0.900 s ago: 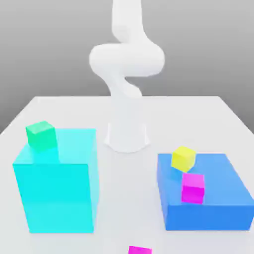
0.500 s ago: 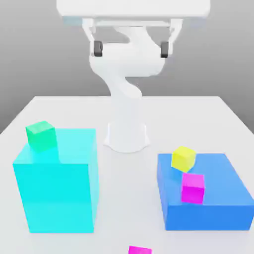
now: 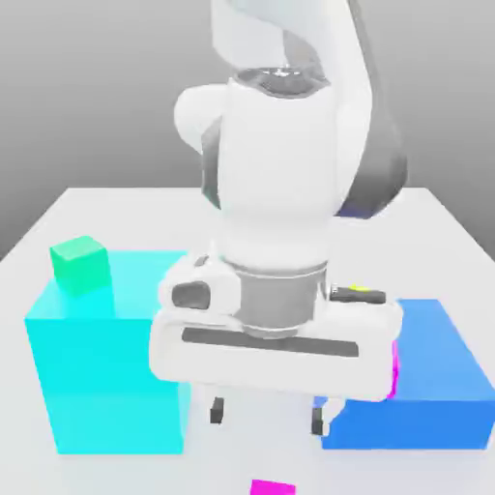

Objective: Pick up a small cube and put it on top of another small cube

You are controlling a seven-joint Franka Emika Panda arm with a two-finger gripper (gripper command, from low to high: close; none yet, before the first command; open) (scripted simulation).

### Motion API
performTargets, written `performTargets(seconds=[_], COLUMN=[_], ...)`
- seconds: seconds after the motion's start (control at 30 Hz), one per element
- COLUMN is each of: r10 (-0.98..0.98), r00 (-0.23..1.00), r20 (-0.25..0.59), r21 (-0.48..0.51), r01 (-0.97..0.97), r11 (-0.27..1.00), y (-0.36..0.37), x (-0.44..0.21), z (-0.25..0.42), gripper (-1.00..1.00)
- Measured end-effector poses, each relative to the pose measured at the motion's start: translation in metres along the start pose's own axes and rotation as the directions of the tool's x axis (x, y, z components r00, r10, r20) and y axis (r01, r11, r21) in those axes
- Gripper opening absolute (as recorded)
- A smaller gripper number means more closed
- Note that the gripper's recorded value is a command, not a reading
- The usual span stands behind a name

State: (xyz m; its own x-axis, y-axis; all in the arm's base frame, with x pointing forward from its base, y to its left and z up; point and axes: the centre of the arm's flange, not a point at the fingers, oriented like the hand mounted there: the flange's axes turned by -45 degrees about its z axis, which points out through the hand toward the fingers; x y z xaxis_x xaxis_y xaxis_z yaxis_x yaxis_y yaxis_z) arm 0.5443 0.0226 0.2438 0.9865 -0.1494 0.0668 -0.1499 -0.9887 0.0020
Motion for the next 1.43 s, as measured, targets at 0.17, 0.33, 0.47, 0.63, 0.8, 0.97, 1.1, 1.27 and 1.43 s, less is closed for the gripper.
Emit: performTargets(seconds=[0.17,0.33,0.47,0.63,0.8,0.97,1.1,1.27,1.43], r10=[0.012,0.012,0.012,0.000,-0.102,-0.231,-0.305,-0.349,-0.351], r00=[0.998,0.998,0.998,0.998,0.993,0.971,0.950,0.935,0.934], r20=[0.065,0.066,0.066,0.066,0.066,0.064,0.063,0.062,0.062], r21=[0.002,0.002,0.002,0.005,0.024,0.035,0.034,0.026,0.026], r01=[-0.012,-0.013,-0.013,-0.001,0.101,0.229,0.304,0.348,0.350], r11=[1.000,1.000,1.000,1.000,0.995,0.973,0.952,0.937,0.936], y=[-0.003,-0.003,-0.003,-0.008,-0.048,-0.091,-0.107,-0.114,-0.114], x=[-0.011,-0.014,-0.014,-0.014,-0.046,-0.095,-0.134,-0.159,-0.162], z=[0.081,0.107,0.108,0.046,-0.011,-0.058,-0.089,-0.067,-0.045], gripper=[0.00,-1.00,-1.00,-1.00,-1.00,-1.00,-1.00,-1.00,1.00])
